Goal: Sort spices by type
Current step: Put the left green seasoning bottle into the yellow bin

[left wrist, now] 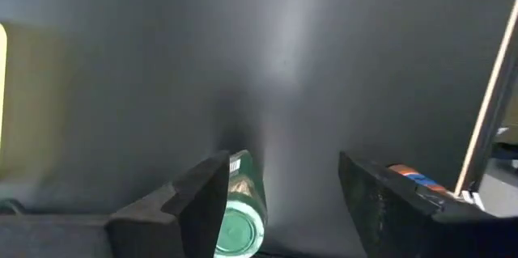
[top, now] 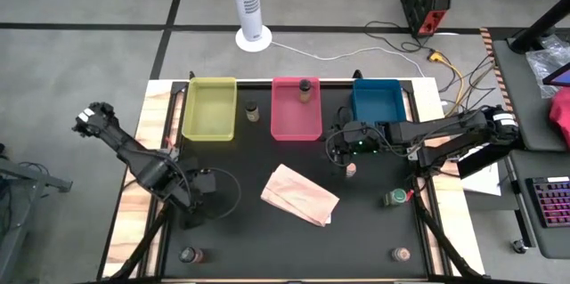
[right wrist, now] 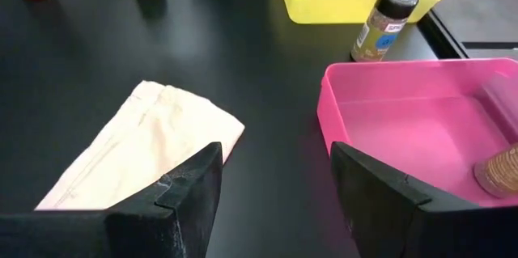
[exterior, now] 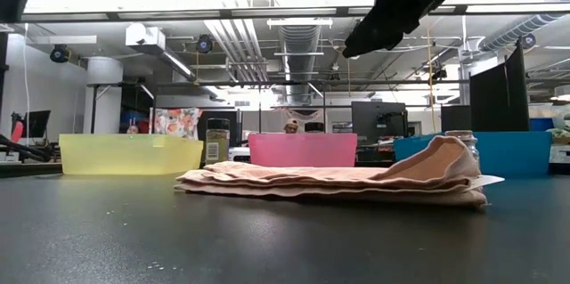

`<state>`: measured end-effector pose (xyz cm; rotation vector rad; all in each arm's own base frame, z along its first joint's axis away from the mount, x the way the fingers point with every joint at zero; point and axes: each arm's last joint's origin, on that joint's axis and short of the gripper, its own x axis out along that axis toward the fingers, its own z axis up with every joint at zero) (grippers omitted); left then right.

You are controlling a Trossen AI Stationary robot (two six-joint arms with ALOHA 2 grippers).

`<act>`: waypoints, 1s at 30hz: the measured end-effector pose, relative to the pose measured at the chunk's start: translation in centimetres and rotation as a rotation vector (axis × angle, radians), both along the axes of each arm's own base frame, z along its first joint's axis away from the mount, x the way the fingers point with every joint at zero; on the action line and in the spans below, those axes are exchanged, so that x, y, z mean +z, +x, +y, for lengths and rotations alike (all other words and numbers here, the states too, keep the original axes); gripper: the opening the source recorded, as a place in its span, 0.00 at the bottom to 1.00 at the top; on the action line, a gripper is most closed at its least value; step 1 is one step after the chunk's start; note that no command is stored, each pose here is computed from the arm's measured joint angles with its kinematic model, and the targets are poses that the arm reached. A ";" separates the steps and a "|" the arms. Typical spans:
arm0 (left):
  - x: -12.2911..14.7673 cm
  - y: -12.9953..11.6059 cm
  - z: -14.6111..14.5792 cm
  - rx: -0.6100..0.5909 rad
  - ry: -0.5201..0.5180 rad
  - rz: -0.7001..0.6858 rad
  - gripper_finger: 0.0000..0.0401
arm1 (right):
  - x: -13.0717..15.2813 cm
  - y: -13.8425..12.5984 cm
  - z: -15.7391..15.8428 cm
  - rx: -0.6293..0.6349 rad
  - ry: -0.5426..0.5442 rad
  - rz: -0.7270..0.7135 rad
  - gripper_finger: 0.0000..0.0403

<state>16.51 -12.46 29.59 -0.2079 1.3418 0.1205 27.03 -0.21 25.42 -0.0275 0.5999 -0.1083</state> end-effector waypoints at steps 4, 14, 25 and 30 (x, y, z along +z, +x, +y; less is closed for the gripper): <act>-0.6 -0.4 0.1 0.027 0.007 0.018 0.54 | 0.0 0.0 0.0 0.001 -0.001 -0.001 0.55; -0.6 -0.5 0.1 -0.018 0.015 0.014 0.54 | -0.1 0.2 1.8 0.016 -0.151 -0.081 0.55; -0.6 -0.7 0.4 -0.015 0.050 0.039 0.63 | -0.5 -0.3 4.6 0.041 -0.143 -0.108 0.53; -0.7 -1.5 1.2 0.013 0.144 0.112 0.71 | -0.1 -0.1 5.0 0.035 -0.143 -0.157 0.53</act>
